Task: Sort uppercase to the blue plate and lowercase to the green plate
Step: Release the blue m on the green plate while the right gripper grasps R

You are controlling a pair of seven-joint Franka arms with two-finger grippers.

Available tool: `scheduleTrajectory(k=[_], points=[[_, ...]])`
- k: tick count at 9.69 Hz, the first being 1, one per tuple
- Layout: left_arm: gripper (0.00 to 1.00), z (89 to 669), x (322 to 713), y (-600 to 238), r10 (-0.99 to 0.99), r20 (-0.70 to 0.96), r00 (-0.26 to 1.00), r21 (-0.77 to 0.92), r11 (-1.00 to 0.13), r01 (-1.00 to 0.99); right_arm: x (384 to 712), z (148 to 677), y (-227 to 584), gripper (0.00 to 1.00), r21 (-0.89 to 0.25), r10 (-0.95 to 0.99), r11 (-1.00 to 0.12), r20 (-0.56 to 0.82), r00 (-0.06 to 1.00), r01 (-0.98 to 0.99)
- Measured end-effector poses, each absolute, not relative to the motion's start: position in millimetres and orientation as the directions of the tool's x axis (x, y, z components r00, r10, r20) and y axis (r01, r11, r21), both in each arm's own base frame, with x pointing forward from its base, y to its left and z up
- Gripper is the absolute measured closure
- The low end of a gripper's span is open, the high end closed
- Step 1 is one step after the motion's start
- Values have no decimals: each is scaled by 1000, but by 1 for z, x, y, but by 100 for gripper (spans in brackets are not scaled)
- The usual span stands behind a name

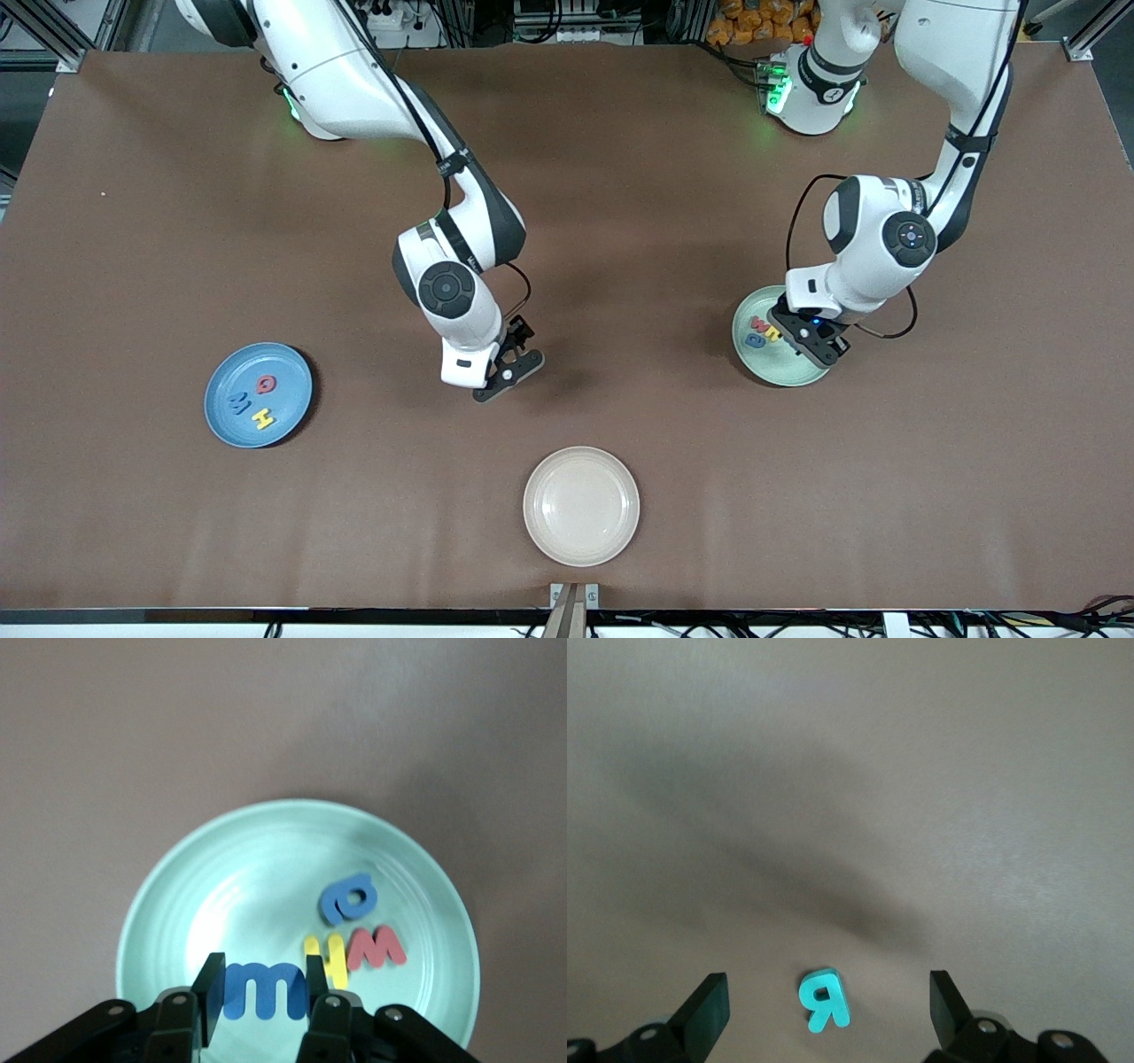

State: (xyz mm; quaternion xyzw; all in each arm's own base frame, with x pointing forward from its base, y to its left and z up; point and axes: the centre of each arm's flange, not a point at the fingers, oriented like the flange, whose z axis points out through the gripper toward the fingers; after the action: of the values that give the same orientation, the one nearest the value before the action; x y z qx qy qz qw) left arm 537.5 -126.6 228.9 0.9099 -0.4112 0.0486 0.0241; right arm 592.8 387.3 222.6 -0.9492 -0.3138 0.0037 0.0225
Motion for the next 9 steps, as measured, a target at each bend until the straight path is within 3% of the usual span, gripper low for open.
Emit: scheduleTrajectory(k=[4,8,9], points=[[58,221,525,-128,-749,104,654,8,-657,-754,581,196,372,0,-54,693,-721,-47,720,691],[4,220,526,-121,-764,103,637,3,-640,-768,570,180,384,0,-49,707,-707,-37,706,706],[0,221,526,-120,-760,108,641,2,-644,-765,568,176,387,0,-48,709,-705,-37,704,708]])
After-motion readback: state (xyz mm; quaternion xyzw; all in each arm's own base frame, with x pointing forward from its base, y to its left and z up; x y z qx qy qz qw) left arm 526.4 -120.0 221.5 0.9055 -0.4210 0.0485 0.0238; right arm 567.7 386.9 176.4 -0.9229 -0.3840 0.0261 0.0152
